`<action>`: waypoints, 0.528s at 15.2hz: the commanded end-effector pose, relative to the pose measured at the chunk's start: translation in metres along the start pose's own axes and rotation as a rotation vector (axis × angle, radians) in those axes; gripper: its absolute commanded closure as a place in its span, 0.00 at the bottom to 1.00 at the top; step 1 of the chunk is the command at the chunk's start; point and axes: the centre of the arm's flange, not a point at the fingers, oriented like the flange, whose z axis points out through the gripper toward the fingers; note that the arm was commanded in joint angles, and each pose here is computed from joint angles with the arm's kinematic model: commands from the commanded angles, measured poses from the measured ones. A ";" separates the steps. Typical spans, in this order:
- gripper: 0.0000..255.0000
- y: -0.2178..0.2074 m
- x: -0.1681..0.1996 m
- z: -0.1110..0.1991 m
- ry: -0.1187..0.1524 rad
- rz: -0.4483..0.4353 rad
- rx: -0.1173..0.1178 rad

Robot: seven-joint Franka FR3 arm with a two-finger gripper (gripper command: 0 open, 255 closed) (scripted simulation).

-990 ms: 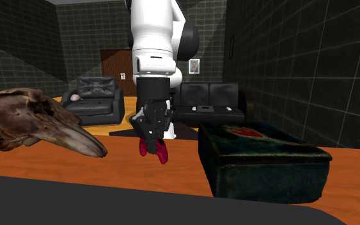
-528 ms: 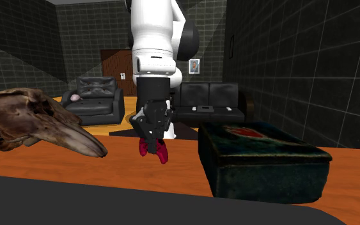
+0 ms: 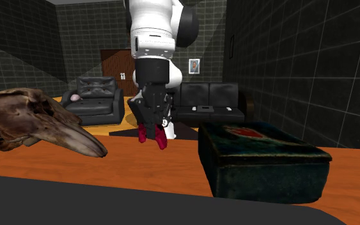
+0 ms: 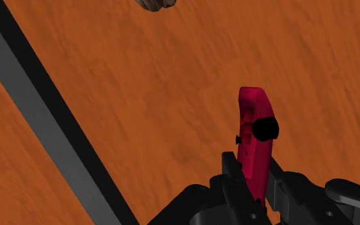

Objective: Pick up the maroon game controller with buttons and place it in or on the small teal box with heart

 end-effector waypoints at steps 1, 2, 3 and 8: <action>1.00 0.000 0.001 -0.011 0.000 0.000 0.000; 1.00 0.001 0.002 -0.016 0.000 0.000 0.000; 1.00 0.001 0.002 -0.021 0.000 0.000 0.000; 1.00 0.002 0.002 -0.048 0.000 0.000 0.000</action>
